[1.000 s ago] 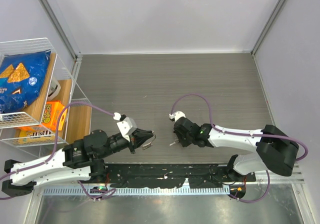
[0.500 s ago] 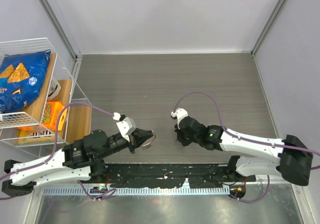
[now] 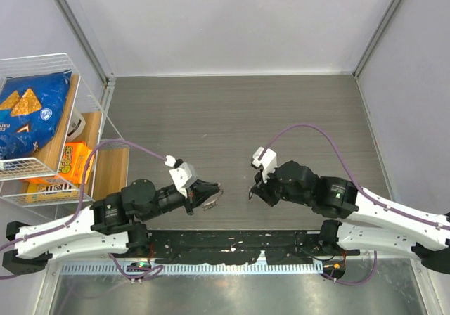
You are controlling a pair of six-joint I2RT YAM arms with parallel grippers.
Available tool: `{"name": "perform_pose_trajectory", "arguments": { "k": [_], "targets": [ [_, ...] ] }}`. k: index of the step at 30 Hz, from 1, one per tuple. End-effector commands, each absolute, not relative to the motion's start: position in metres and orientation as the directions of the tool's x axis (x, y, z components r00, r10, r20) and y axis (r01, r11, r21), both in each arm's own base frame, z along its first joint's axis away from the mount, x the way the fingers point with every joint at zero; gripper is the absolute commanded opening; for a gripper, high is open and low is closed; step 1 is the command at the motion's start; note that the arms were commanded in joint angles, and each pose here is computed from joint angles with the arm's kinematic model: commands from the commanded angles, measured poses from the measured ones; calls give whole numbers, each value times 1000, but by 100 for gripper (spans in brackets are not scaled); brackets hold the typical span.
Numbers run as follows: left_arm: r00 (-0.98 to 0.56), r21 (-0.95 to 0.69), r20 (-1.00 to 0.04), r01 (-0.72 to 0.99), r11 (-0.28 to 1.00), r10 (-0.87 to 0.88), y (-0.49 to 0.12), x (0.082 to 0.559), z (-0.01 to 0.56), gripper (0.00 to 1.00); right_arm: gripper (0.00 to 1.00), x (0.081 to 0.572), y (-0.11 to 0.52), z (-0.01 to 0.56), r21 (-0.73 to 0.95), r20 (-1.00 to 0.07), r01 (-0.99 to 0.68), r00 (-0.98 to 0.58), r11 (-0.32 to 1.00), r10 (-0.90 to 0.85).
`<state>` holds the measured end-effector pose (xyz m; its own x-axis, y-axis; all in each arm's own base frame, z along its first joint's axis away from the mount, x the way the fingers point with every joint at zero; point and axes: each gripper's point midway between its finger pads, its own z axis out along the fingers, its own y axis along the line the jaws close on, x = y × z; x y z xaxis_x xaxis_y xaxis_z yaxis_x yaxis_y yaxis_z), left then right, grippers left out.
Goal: Put the keys on the keyring
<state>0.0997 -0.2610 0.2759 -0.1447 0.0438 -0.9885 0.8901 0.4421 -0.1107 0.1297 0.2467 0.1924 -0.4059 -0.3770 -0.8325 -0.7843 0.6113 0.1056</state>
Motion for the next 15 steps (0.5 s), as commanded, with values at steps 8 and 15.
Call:
{"name": "perform_pose_trajectory", "arguments": {
  "k": [8,15],
  "targets": [
    [-23,-39,-999,928,371,-47,-273,95,318,0,6,69,264,280,220,-912,-936,-297,273,-282],
    [74,30,-989,945,326,-126,-276,89,336,0,6,51,280,313,327,-916,-930,-355,166,-185]
  ]
}}
